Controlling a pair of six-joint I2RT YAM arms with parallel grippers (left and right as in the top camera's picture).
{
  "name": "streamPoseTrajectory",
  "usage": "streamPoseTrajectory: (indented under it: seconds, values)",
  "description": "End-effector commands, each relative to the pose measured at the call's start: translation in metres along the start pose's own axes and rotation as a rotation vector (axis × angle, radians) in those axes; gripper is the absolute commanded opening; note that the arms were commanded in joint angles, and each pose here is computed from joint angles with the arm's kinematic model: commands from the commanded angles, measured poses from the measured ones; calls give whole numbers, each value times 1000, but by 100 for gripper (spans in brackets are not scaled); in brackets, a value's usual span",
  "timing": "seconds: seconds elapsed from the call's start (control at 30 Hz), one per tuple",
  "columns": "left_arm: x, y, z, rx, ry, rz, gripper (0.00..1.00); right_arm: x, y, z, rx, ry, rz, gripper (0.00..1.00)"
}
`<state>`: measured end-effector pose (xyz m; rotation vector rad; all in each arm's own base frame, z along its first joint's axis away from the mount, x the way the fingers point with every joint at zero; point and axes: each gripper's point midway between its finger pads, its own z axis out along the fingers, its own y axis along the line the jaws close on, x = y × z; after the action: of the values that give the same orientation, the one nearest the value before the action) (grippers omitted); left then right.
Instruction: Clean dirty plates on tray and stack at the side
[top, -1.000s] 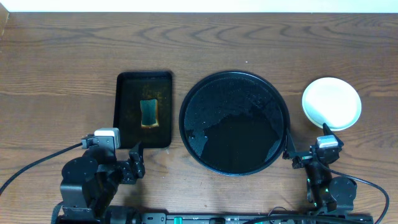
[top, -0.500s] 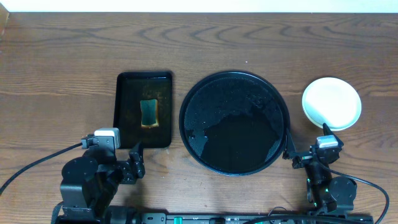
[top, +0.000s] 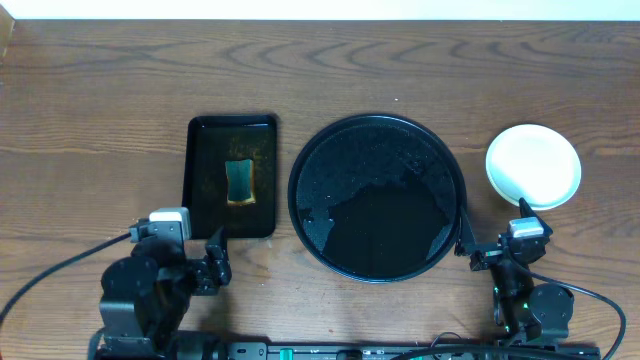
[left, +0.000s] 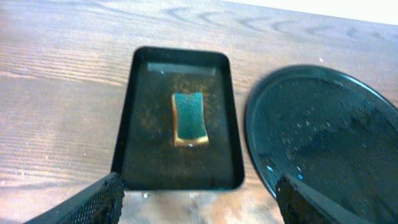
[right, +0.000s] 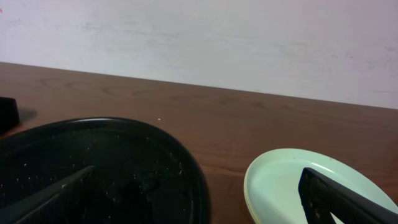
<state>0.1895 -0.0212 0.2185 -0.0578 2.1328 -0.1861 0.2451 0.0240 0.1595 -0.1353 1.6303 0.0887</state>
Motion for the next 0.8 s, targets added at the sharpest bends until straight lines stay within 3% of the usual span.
streamPoseTrajectory:
  seconds: [0.0, 0.27, 0.63, 0.77]
  values:
    - [14, 11, 12, -33, -41, -12, 79, 0, 3, 0, -14, -2, -5, 99]
    - [40, 27, 55, -36, -202, -84, 79, 0, 3, 0, -14, -2, -5, 99]
    - [18, 28, 78, 1, -499, -17, 79, 0, 3, 0, -14, -2, -5, 99]
    - [16, 29, 77, -15, -508, 23, 79, 0, 3, 0, -14, -2, -5, 99]
